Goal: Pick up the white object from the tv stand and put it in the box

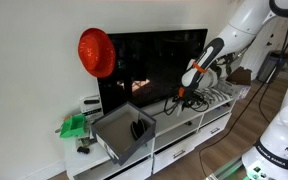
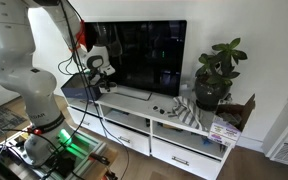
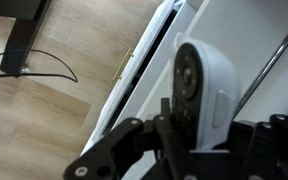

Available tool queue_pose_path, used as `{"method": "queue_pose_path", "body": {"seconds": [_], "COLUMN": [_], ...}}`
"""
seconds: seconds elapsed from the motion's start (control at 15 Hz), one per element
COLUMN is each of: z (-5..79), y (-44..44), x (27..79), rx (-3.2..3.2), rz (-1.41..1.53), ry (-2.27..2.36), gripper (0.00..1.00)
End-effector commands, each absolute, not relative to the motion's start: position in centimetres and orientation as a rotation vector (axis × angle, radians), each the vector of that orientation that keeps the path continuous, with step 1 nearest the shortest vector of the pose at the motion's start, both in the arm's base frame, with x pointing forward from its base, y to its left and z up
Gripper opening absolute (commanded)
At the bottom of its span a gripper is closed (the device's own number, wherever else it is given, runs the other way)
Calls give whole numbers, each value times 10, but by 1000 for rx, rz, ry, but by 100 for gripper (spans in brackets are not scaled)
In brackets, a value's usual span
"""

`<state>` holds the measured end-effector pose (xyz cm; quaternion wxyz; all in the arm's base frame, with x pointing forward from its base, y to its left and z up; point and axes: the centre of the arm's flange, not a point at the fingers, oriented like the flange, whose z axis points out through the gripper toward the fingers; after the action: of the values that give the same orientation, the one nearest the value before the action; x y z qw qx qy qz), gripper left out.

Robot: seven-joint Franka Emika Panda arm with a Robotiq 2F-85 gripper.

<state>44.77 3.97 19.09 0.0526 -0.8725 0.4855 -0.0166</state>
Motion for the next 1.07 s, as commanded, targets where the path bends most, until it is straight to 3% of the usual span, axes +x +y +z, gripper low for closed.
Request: {"method": "queue_pose_path", "body": {"seconds": [0.0, 1.0], "z": [210, 318], "y": [68, 345], "x": [442, 397], "rx": [-2721, -3100], "rz": [-93, -374], "ry": [1386, 866], "gripper": [6, 6]}}
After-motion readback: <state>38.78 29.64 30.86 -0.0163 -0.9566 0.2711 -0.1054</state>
